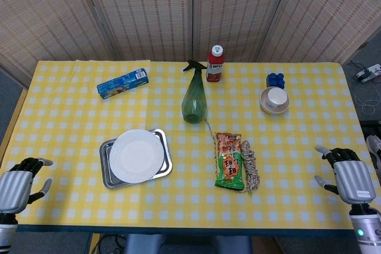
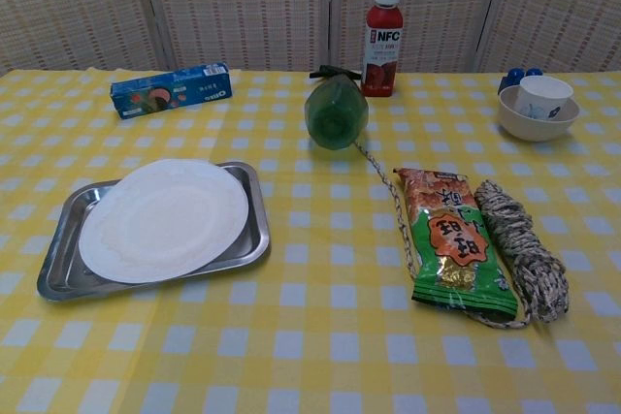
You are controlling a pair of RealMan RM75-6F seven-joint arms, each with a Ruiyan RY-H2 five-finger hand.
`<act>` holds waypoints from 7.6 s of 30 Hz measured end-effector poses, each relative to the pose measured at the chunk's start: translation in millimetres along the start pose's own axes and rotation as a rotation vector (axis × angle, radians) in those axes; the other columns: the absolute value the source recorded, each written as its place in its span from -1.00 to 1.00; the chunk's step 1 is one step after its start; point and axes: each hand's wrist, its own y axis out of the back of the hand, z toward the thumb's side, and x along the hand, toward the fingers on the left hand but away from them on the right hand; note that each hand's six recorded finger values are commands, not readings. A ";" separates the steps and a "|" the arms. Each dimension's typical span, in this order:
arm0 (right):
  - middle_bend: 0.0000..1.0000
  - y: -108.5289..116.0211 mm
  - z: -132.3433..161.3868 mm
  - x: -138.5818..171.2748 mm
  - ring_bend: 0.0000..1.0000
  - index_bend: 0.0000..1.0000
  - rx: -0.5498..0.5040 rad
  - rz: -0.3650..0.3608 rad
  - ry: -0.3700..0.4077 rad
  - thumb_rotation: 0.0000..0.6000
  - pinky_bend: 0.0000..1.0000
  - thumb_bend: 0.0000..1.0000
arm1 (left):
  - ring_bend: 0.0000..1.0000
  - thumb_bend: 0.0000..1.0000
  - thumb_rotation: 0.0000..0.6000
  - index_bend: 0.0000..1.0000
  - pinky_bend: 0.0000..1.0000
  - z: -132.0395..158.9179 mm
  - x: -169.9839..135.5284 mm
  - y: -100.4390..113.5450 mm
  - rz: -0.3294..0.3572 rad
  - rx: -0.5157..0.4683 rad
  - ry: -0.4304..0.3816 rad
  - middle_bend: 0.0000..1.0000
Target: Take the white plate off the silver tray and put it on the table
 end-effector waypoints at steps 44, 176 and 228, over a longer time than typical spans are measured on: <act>-0.14 37.8 -25.2 21.1 -0.40 -0.47 -0.100 -0.136 -0.036 1.00 -0.45 -0.76 | 1.00 -0.70 1.00 0.00 1.00 93.8 80.2 -54.8 -0.016 0.038 -0.551 1.00; -0.14 31.2 -22.7 15.0 -0.40 -0.47 -0.104 -0.088 -0.012 1.00 -0.45 -0.76 | 1.00 -0.14 1.00 0.36 1.00 137.3 91.3 -105.4 0.023 -0.210 -0.643 1.00; -0.14 27.3 -20.1 12.4 -0.40 -0.47 -0.097 -0.070 -0.005 1.00 -0.45 -0.76 | 1.00 -0.03 1.00 0.51 1.00 124.5 138.0 -42.4 0.319 -0.490 -0.516 1.00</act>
